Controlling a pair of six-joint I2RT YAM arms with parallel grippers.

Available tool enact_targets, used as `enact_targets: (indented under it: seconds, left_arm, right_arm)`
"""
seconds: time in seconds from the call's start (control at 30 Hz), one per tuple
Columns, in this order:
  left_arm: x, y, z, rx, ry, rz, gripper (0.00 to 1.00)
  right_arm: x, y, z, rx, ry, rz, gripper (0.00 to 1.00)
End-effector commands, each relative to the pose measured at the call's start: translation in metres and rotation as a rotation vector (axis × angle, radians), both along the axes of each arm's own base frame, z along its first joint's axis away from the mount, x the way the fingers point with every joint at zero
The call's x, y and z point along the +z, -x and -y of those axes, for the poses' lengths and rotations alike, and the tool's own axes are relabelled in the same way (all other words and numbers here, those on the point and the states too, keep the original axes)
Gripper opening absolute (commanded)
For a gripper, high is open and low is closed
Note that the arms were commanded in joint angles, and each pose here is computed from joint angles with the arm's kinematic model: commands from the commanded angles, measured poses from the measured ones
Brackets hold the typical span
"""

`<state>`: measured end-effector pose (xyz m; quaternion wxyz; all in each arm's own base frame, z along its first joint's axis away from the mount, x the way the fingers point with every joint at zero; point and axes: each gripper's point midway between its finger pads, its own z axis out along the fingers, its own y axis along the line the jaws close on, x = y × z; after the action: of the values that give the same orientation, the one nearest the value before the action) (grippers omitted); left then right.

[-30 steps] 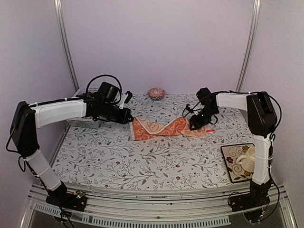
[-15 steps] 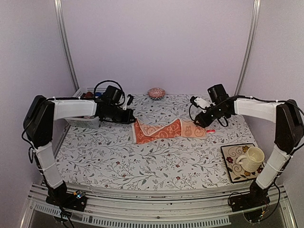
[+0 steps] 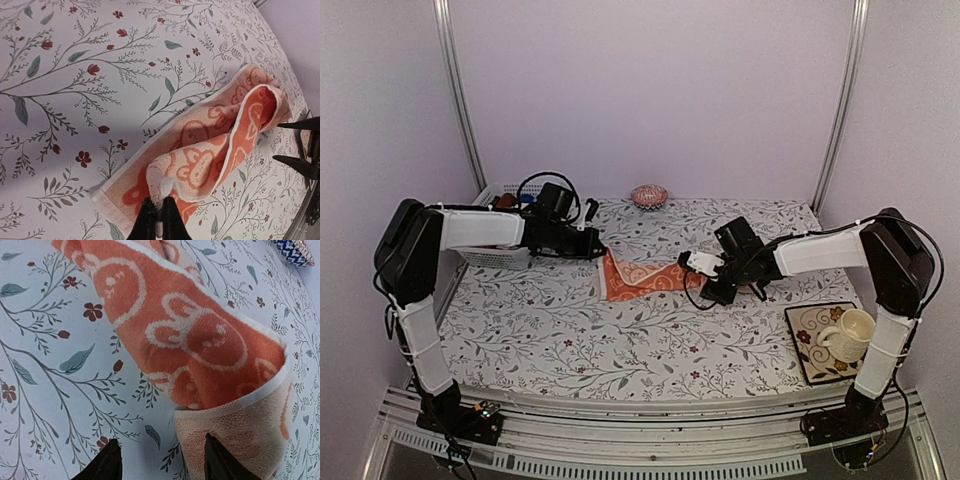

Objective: Roll the towels
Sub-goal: Flatten out the towel at the center of the board.

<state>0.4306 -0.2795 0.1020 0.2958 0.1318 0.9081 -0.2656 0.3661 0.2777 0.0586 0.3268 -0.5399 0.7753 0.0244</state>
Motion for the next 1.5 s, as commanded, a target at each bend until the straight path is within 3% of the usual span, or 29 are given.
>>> enact_targets:
  seconds: [0.0, 0.23, 0.47, 0.53, 0.63, 0.77, 1.07, 1.37, 1.47]
  left_arm:
    - [0.005, 0.000, 0.000, -0.010, 0.035, 0.024, 0.00]
    - [0.005, 0.004, 0.003, -0.029, 0.055, 0.021, 0.00]
    - [0.009, 0.002, 0.005, -0.038, 0.062, 0.033, 0.00]
    - [0.010, 0.001, 0.005, -0.042, 0.058, 0.040, 0.00]
    - [0.013, -0.001, 0.005, -0.047, 0.052, 0.051, 0.00]
    - [0.023, -0.005, 0.006, -0.059, 0.055, 0.078, 0.00]
    - [0.086, 0.017, 0.012, -0.239, 0.087, 0.269, 0.00]
    - [0.110, 0.103, 0.013, -0.489, 0.210, 0.244, 0.00]
    - [0.120, 0.122, 0.008, -0.511, 0.234, 0.251, 0.00]
  right_arm:
    - [-0.025, -0.015, 0.008, -0.083, 0.104, 0.037, 0.57]
    - [-0.052, -0.026, 0.025, -0.175, 0.200, 0.055, 0.56]
    - [-0.066, -0.035, 0.032, -0.216, 0.249, 0.078, 0.42]
    - [-0.068, -0.038, 0.034, -0.229, 0.265, 0.088, 0.30]
    - [-0.070, -0.042, 0.038, -0.240, 0.290, 0.102, 0.04]
    - [-0.059, -0.042, 0.036, -0.221, 0.266, 0.101, 0.02]
    - [0.051, -0.014, 0.021, -0.062, -0.064, -0.033, 0.02]
    - [0.142, 0.106, -0.007, 0.300, -0.426, -0.447, 0.02]
    - [0.167, 0.130, -0.009, 0.386, -0.523, -0.505, 0.02]
